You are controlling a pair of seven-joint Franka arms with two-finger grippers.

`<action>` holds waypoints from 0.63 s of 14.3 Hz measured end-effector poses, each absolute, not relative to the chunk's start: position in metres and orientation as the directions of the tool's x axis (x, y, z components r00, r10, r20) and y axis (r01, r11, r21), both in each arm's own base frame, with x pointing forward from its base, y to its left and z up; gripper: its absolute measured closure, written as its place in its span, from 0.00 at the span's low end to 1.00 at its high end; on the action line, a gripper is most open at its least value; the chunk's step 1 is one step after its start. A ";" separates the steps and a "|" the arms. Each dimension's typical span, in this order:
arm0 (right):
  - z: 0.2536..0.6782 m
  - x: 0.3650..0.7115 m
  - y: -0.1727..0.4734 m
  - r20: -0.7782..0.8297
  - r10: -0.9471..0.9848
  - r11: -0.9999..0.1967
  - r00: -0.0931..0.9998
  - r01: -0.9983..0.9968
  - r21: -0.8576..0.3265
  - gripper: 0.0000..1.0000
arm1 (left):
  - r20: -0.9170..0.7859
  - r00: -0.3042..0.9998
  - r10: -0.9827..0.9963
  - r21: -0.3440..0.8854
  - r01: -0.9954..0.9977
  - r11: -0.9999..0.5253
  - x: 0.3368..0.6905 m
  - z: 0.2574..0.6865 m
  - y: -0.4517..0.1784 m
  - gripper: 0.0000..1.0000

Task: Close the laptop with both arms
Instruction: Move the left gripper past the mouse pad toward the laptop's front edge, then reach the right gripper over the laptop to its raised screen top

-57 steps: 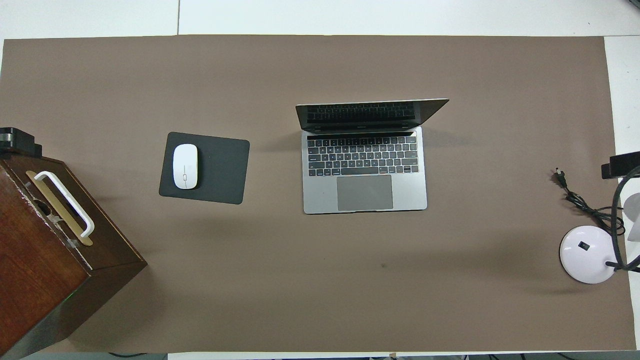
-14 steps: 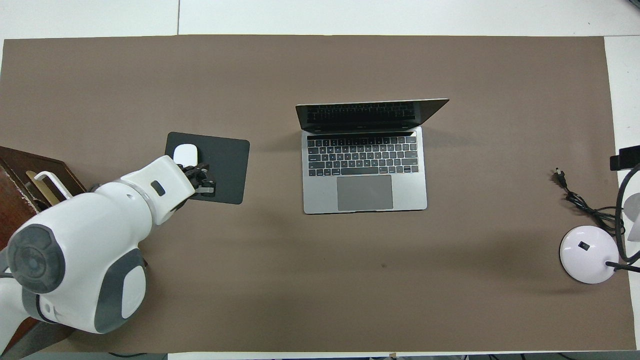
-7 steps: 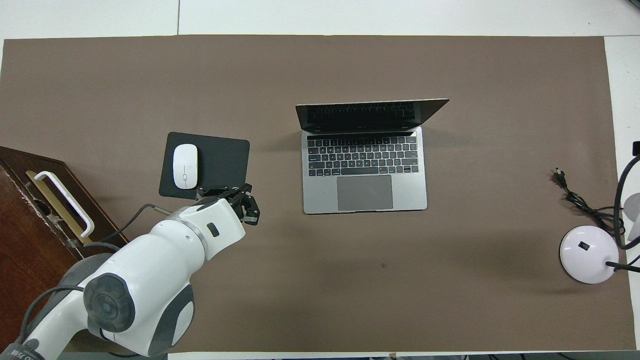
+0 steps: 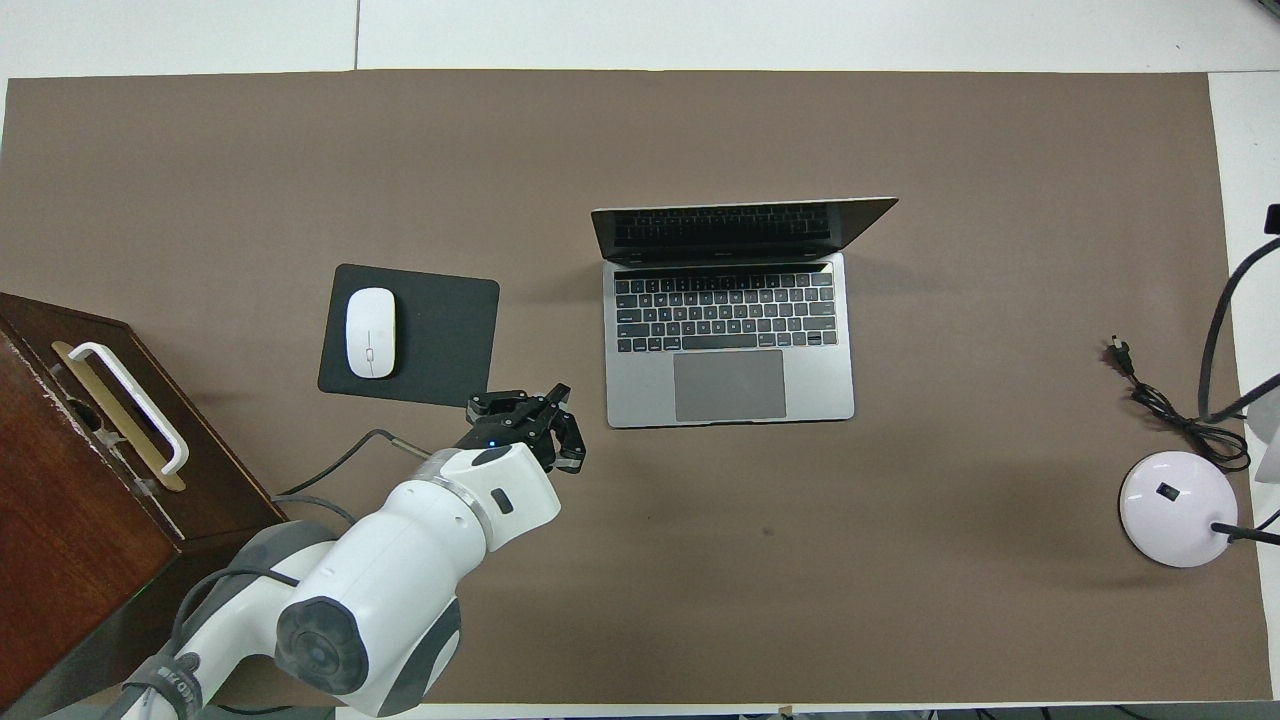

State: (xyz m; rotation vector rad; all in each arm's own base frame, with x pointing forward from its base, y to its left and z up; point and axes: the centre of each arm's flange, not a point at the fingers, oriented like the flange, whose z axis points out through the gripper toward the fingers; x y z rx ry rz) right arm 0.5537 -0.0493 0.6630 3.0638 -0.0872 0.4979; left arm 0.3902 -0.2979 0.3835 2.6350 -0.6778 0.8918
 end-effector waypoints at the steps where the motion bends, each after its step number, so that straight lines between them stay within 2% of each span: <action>1: 0.660 0.560 -0.045 0.336 -0.040 -0.998 0.941 -0.052 0.027 0.99 | 0.630 0.696 -0.345 0.109 -0.518 -0.848 0.388 0.377 -0.303 0.99; 6: 0.650 0.589 0.027 0.418 -0.038 -0.999 0.908 -0.041 -0.001 0.99 | 0.657 0.666 -0.354 0.104 -0.545 -0.832 0.381 0.356 -0.319 0.99; 9: 0.643 0.593 0.088 0.448 -0.079 -0.996 0.890 -0.086 -0.005 0.99 | 0.684 0.638 -0.354 0.094 -0.558 -0.824 0.377 0.323 -0.327 0.99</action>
